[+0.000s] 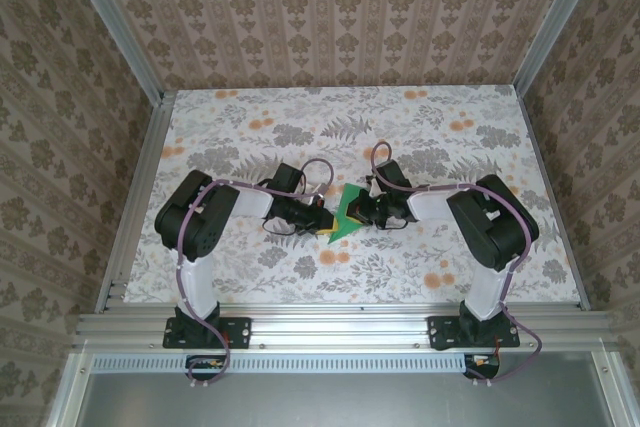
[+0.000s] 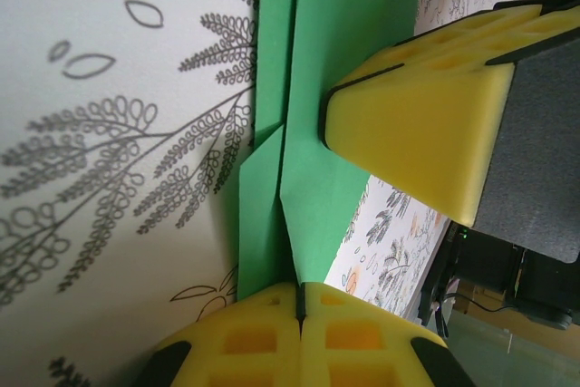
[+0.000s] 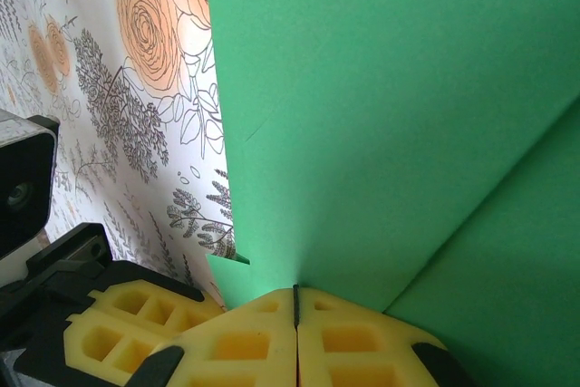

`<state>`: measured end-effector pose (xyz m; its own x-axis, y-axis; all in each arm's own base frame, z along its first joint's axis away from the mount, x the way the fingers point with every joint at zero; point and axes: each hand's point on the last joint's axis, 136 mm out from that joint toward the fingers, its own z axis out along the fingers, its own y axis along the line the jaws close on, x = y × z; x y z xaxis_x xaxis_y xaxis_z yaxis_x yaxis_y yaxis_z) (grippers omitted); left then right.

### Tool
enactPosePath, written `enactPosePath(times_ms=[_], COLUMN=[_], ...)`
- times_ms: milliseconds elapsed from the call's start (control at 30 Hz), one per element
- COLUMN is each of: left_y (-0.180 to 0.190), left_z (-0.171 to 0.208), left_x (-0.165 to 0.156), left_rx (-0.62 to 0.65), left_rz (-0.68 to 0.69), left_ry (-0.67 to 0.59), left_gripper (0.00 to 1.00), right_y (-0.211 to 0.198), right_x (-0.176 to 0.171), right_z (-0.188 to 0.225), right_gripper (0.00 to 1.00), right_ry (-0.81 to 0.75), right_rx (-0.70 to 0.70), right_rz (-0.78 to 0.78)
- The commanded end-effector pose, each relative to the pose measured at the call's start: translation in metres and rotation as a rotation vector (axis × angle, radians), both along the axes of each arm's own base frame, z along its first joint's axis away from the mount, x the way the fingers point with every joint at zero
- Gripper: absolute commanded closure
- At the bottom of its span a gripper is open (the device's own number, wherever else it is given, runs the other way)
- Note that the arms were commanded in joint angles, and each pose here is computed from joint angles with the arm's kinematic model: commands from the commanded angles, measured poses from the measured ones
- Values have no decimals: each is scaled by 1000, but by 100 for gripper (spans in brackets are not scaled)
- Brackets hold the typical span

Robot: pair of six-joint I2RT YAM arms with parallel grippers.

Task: Fold a paper plane with a square sheet of paper (pick it up from the middle)
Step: Fourth fold the wing at the center of the table.

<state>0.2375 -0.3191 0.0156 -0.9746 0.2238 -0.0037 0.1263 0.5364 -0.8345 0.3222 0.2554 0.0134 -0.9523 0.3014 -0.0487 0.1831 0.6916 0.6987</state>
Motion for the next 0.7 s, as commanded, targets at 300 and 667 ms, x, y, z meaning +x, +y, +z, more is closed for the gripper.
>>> enactPosePath(times_ms=[300,667], left_y=[30,22], left_z=[-21,35], left_x=[-9,7], left_rx=[255,226], left_rz=[44,47], left_ry=[-15,-179], left_gripper=[73,86], right_y=[-26,-24], right_x=[-20,-18], right_z=[-45,-44], right_gripper=[94,94], right_ry=[110,113], right_rx=[-196,-196], right_rz=[-1,5])
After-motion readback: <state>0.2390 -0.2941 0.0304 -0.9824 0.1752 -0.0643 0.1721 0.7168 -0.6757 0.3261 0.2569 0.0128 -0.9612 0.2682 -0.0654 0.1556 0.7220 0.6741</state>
